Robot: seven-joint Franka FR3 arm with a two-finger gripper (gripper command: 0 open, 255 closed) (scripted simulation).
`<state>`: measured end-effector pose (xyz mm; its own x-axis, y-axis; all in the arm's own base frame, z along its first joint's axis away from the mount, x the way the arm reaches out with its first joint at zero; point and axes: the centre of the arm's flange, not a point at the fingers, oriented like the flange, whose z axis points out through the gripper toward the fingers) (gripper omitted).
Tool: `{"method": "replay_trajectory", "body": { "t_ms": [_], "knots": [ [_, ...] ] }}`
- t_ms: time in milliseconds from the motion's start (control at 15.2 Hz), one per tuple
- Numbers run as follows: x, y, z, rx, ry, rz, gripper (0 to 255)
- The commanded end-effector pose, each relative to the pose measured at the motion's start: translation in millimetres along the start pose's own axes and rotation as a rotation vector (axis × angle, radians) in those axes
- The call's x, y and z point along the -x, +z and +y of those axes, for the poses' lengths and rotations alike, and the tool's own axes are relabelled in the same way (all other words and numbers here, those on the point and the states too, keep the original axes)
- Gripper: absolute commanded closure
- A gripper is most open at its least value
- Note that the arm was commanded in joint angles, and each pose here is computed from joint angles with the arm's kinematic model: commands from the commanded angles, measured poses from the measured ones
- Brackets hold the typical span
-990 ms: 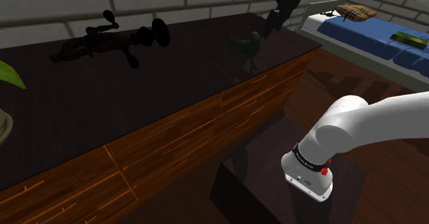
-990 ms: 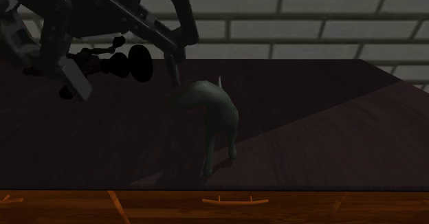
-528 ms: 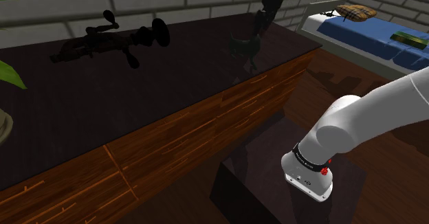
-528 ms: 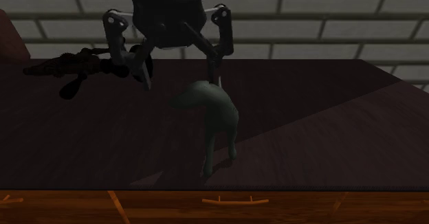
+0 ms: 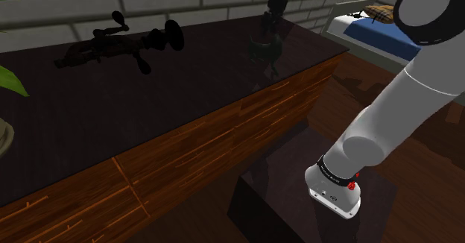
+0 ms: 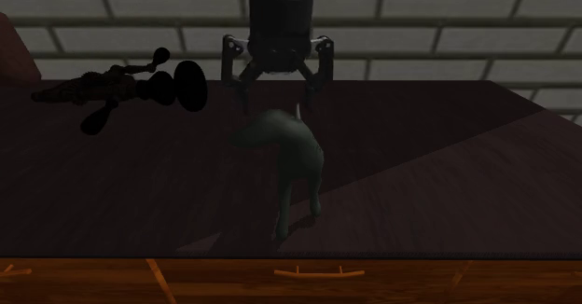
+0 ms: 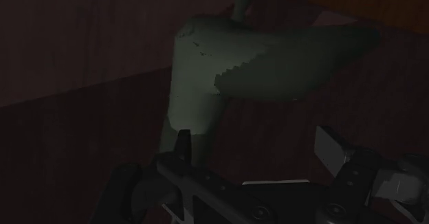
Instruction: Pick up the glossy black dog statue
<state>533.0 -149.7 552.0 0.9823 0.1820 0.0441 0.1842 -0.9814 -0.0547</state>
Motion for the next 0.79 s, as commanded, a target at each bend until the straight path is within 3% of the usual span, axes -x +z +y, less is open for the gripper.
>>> {"method": "replay_trajectory", "body": {
  "t_ms": [0, 462, 726],
  "knots": [
    [-21, 16, 19, -0.021, -0.015, -0.018, 0],
    [-96, 66, 73, -0.095, -0.061, -0.078, 0],
    [-102, 86, 78, -0.101, -0.064, -0.083, 0]
  ]
}}
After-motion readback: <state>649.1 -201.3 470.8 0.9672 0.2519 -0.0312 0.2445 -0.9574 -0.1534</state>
